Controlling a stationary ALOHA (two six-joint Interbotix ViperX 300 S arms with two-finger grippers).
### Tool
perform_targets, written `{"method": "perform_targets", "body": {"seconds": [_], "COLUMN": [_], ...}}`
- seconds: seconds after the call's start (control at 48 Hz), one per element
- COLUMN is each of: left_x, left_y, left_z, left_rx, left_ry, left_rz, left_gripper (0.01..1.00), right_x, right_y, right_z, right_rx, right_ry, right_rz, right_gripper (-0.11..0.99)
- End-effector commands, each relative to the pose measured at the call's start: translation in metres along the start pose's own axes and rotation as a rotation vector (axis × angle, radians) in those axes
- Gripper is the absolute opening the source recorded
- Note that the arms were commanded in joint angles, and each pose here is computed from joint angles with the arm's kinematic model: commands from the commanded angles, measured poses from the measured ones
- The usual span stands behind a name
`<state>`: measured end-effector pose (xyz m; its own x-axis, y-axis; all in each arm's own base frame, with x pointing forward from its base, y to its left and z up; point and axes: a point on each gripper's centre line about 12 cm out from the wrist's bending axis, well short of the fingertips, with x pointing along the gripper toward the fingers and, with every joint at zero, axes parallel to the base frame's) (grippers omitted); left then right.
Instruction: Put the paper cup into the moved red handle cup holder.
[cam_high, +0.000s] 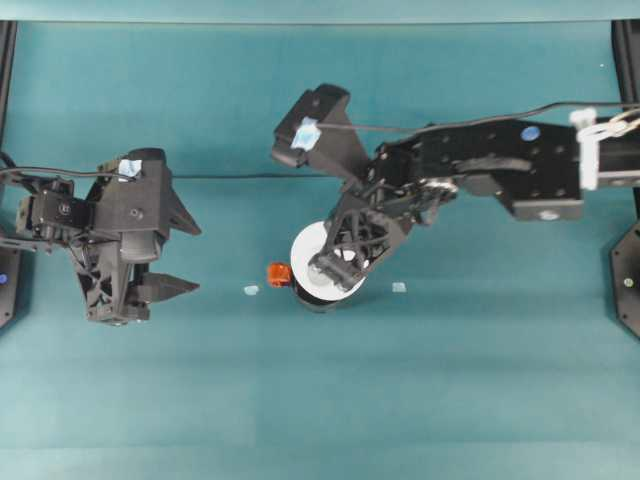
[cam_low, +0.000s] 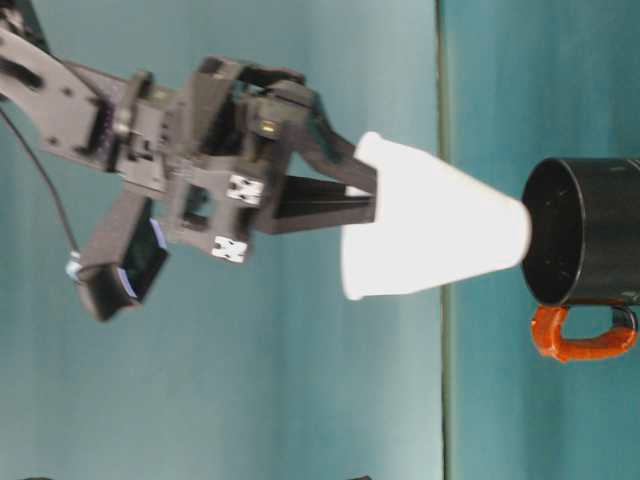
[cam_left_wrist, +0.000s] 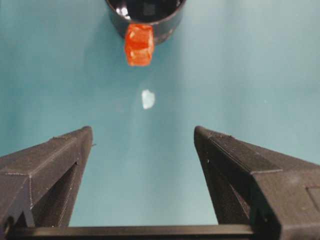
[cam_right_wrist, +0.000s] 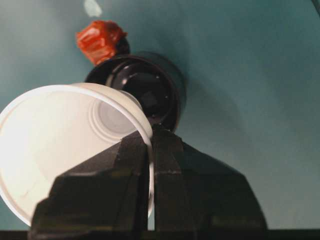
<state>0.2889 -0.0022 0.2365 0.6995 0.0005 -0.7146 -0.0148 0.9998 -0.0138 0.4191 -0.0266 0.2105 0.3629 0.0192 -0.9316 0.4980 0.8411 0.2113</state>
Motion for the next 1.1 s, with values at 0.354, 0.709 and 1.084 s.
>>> {"method": "perform_targets", "body": {"seconds": [0.354, 0.709, 1.084], "left_x": [-0.003, -0.003, -0.003], "left_y": [-0.0005, -0.0009, -0.0009], "left_z": [0.005, 0.005, 0.005], "left_rx": [0.001, 0.002, 0.002], "left_ry": [-0.020, -0.020, -0.020], "left_rz": [-0.001, -0.002, -0.002], "left_gripper": [0.889, 0.889, 0.889], "right_x": [0.020, 0.029, 0.029], "right_y": [0.0006, 0.0020, 0.0029], "right_z": [0.003, 0.001, 0.002], "right_rx": [-0.025, -0.030, -0.038], "right_ry": [0.002, 0.019, 0.017], "right_rz": [-0.014, -0.021, -0.019], "right_gripper": [-0.10, -0.10, -0.10]}}
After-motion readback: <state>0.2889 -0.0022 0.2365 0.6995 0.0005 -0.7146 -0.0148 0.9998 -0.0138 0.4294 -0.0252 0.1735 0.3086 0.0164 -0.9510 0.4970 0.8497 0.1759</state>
